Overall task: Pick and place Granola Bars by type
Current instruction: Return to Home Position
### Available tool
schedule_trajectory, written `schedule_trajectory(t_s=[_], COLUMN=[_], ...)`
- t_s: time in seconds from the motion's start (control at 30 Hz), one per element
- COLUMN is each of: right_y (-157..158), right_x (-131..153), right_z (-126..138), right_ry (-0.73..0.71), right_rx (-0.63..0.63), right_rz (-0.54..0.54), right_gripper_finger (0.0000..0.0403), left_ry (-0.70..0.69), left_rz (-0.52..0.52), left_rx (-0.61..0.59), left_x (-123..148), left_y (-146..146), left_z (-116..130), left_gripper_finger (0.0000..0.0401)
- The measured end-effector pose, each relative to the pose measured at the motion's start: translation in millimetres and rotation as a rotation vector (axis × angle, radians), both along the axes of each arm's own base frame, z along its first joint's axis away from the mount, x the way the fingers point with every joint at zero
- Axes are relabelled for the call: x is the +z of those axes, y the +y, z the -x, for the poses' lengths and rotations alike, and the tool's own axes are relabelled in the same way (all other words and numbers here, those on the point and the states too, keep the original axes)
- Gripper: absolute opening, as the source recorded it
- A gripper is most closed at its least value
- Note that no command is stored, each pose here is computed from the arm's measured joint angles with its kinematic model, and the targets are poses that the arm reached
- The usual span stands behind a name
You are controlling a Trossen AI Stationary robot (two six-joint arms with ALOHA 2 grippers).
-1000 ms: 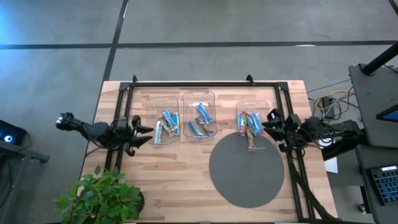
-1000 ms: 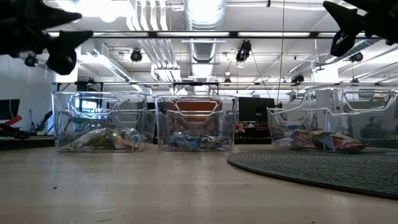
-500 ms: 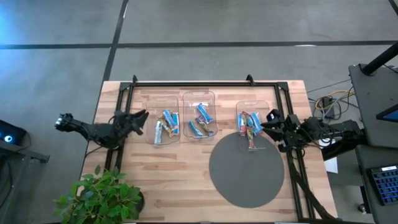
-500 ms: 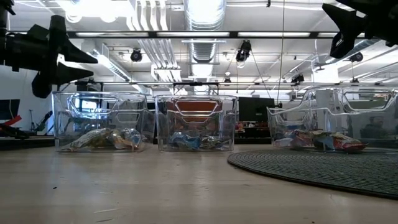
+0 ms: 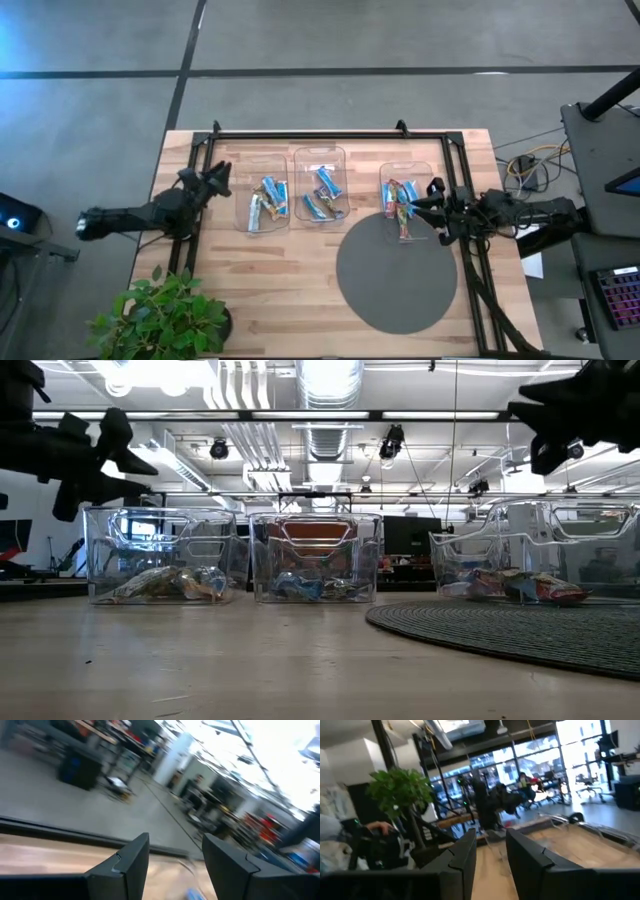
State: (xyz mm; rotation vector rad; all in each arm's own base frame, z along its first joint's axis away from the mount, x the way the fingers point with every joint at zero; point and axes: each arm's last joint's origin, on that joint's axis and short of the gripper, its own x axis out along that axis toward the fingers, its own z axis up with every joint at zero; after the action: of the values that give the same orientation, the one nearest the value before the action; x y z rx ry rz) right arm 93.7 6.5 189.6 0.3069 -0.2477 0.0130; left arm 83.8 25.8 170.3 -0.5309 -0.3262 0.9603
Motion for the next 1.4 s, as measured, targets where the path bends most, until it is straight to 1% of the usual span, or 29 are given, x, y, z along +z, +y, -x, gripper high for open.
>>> schedule_trajectory(t_s=[0.07,0.17,0.37,0.73,0.8,0.83,0.87,0.9,0.93,0.97,1.03,1.07,1.1,1.17,1.3,1.4], right_y=[-1.1,-2.3,-2.1,-1.9,-1.9,-1.9,-1.9,-1.9,-2.0,-1.9,-2.0,-1.9,-1.9,-1.9,-1.9,-1.9], right_x=[-3.3,-10.1,-18.1,-19.3,-19.2,-19.2,-19.2,-19.2,-19.2,-19.2,-19.2,-19.1,-19.1,-19.2,-19.0,-18.9], right_z=[-0.8,-2.1,-4.5,-6.1,-6.1,-6.1,-6.1,-6.1,-6.1,-6.1,-6.1,-6.1,-6.1,-6.1,-6.0,-6.0], right_ry=[0.035,0.104,0.192,0.208,0.208,0.208,0.208,0.208,0.207,0.207,0.207,0.207,0.207,0.208,0.206,0.205], right_rx=[-0.013,-0.027,-0.026,-0.025,-0.025,-0.025,-0.025,-0.025,-0.026,-0.025,-0.026,-0.026,-0.026,-0.026,-0.026,-0.026], right_rz=[0.005,0.011,0.02,0.018,0.018,0.018,0.019,0.019,0.018,0.018,0.018,0.019,0.021,0.02,0.02,0.02], right_gripper_finger=[0.0093,0.0089,0.0087,0.0095,0.0092,0.009,0.0088,0.0086,0.0085,0.0083,0.008,0.0079,0.0078,0.0077,0.008,0.0084], left_ry=[0.0,0.0,0.001,0.003,0.036,0.03,-0.016,-0.033,-0.024,0.008,0.072,0.093,0.118,0.149,0.244,0.268], left_rz=[0.0,0.0,0.0,0.0,-0.02,-0.024,-0.016,-0.015,-0.026,-0.06,-0.163,-0.193,-0.201,-0.225,-0.341,-0.37], left_rx=[0.046,0.072,0.074,0.067,0.068,0.068,0.066,0.051,-0.013,-0.143,-0.446,-0.548,-0.608,-0.635,-0.623,-0.65], left_x=[-0.1,0.0,-0.2,-0.3,-0.3,0.7,3.2,4.1,4.2,4.1,4.6,3.8,1.7,0.7,0.3,-0.4], left_y=[3.8,5.4,5.5,4.9,4.9,4.9,4.9,4.7,3.7,1.3,-5.5,-8.1,-9.6,-10.3,-10.2,-11.5], left_z=[1.3,2.0,2.0,1.8,1.8,1.9,2.0,1.7,0.1,-2.9,-8.7,-10.2,-11.0,-11.3,-11.4,-11.7], left_gripper_finger=[0.0168,0.0168,0.0168,0.0168,0.0168,0.0168,0.0168,0.0168,0.0168,0.0168,0.0168,0.0168,0.0168,0.0168,0.0168,0.0168])
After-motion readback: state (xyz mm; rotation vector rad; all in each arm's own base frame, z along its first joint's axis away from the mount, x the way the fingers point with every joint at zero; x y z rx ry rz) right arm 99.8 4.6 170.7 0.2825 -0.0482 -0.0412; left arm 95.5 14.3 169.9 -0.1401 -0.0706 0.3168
